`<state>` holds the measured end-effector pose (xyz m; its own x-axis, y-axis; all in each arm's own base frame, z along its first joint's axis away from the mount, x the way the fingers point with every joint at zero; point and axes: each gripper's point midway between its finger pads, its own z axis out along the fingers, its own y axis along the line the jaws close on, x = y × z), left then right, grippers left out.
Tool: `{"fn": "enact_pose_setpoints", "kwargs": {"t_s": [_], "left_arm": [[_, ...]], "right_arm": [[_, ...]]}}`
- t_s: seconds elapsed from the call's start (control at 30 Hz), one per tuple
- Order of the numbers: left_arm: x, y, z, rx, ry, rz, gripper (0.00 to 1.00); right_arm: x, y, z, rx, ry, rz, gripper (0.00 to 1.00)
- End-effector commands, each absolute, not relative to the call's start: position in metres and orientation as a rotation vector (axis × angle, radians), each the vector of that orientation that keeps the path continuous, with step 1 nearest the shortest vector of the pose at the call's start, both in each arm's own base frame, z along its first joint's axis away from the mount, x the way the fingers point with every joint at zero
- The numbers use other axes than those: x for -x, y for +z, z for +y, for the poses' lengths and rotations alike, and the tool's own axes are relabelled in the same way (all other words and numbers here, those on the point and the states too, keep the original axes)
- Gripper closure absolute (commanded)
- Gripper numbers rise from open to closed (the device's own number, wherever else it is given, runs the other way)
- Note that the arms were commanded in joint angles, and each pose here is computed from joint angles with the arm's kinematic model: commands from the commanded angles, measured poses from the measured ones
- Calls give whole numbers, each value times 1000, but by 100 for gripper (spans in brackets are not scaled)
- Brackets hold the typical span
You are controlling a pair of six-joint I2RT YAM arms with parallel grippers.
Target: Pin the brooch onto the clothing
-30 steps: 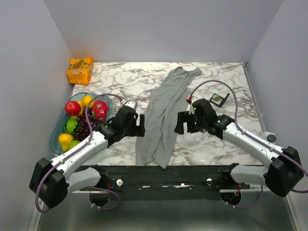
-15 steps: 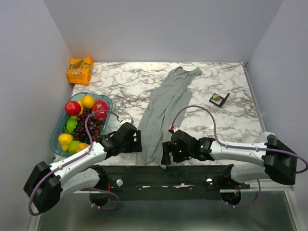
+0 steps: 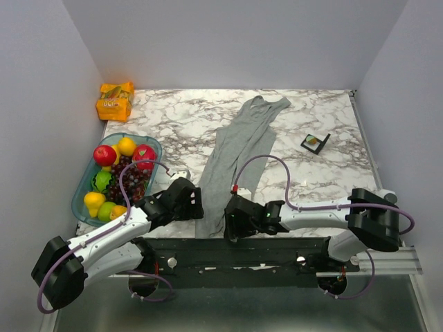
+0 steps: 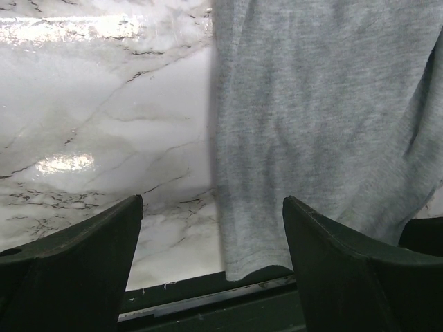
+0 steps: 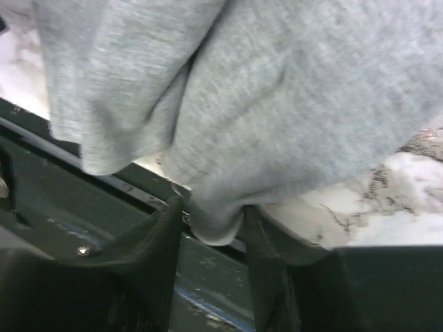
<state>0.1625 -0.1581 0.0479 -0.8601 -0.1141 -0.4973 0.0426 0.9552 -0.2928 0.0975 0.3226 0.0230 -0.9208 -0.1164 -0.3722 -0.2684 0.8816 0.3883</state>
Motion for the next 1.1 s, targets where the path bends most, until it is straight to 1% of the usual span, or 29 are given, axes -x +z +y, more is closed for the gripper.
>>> {"fn": "enact_pose_setpoints", "kwargs": {"t_s": [0.0, 0.07, 0.17, 0.2, 0.3, 0.33, 0.4, 0.5, 0.63, 0.67, 0.73, 0.8, 0.9, 1.07], "left_arm": [[-163, 50, -155, 32, -373, 2548, 13], [-159, 47, -156, 17, -356, 2562, 13], [-152, 44, -158, -5, -356, 2580, 13], [-151, 44, -159, -11, -363, 2581, 14], [-144, 44, -163, -20, -381, 2589, 14], [-141, 43, -163, -28, -381, 2594, 14], [-134, 42, -167, -47, -386, 2600, 14], [-123, 34, -161, -69, -309, 2636, 14], [-111, 27, -160, -86, -279, 2663, 14], [-110, 25, -158, -82, -262, 2666, 16], [-108, 24, -158, -74, -258, 2669, 25], [-105, 23, -158, -66, -267, 2672, 30], [-100, 18, -163, -61, -293, 2684, 34], [-101, 12, -164, -68, -262, 2679, 37]], "right_arm": [[-102, 13, 297, 225, 449, 2726, 70], [-105, 14, 285, 208, 396, 2712, 82], [-107, 19, 254, 159, 304, 2694, 89], [-107, 27, 244, 129, 299, 2685, 90], [-109, 24, 211, 66, 231, 2675, 91], [-111, 30, 207, 41, 259, 2653, 91], [-111, 23, 186, 0, 216, 2660, 91], [-112, 24, 169, -56, 223, 2640, 91], [-115, 29, 158, -105, 249, 2602, 91], [-116, 32, 158, -114, 270, 2591, 91], [-115, 32, 155, -122, 269, 2585, 91], [-116, 34, 153, -131, 278, 2576, 91], [-115, 33, 151, -133, 276, 2573, 91], [-116, 33, 151, -134, 276, 2567, 91]]}}
